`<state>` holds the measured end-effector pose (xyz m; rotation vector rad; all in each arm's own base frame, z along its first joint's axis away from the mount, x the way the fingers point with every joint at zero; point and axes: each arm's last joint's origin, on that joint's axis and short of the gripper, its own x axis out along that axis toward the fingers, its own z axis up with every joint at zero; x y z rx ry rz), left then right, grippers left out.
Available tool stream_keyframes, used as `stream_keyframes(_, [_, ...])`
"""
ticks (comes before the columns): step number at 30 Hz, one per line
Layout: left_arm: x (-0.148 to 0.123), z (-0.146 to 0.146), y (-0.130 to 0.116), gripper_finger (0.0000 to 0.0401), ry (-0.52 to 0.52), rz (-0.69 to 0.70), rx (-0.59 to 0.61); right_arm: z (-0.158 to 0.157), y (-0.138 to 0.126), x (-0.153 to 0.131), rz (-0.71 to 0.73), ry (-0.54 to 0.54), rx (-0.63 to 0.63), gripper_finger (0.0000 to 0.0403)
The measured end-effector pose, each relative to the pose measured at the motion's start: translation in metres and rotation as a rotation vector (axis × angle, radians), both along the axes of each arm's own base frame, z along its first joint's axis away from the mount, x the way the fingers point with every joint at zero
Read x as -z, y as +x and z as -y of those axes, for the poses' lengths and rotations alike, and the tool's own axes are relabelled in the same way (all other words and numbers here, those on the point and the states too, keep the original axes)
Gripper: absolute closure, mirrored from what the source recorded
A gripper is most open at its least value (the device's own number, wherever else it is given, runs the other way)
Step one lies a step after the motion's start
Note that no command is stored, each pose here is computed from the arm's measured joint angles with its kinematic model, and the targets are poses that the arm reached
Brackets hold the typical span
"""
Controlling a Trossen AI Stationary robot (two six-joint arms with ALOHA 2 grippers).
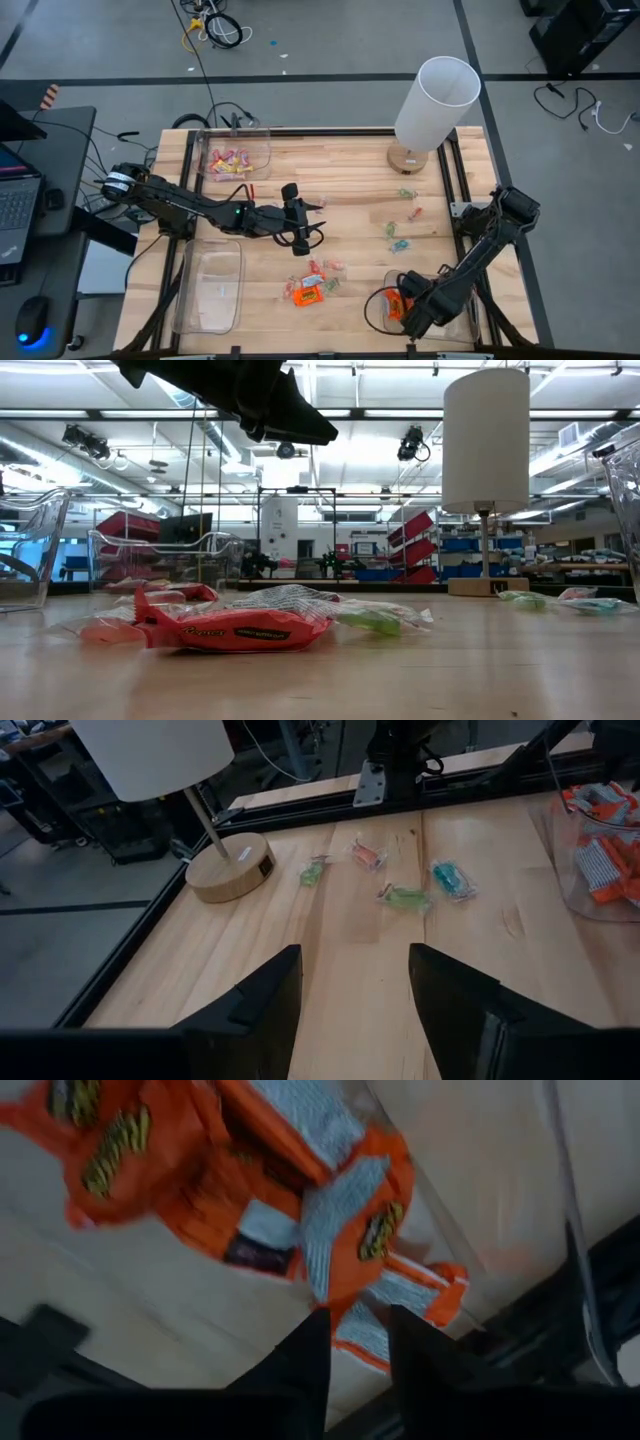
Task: Sort candy
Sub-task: Put the chocolate into the bottom right transparent bin
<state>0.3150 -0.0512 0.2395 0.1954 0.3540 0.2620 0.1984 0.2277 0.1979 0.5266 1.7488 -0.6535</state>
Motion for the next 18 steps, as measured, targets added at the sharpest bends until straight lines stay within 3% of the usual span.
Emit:
stream_keyframes(7, [0.000,0.000,0.000,0.0213,0.000,-0.001,0.000,0.004,0.002,0.000,-0.019,-0.002,0.011,0.0304])
stream_keyframes(11, [0.000,0.000,0.000,0.0213,0.000,-0.002,0.000,0.001,0.003,0.000,0.061,-0.043,-0.014,0.0321])
stream_keyframes(18, [0.005,0.000,-0.002,0.0213,0.008,-0.057,0.008,-0.005,0.002,-0.010,0.119,-0.009,-0.090,0.0363])
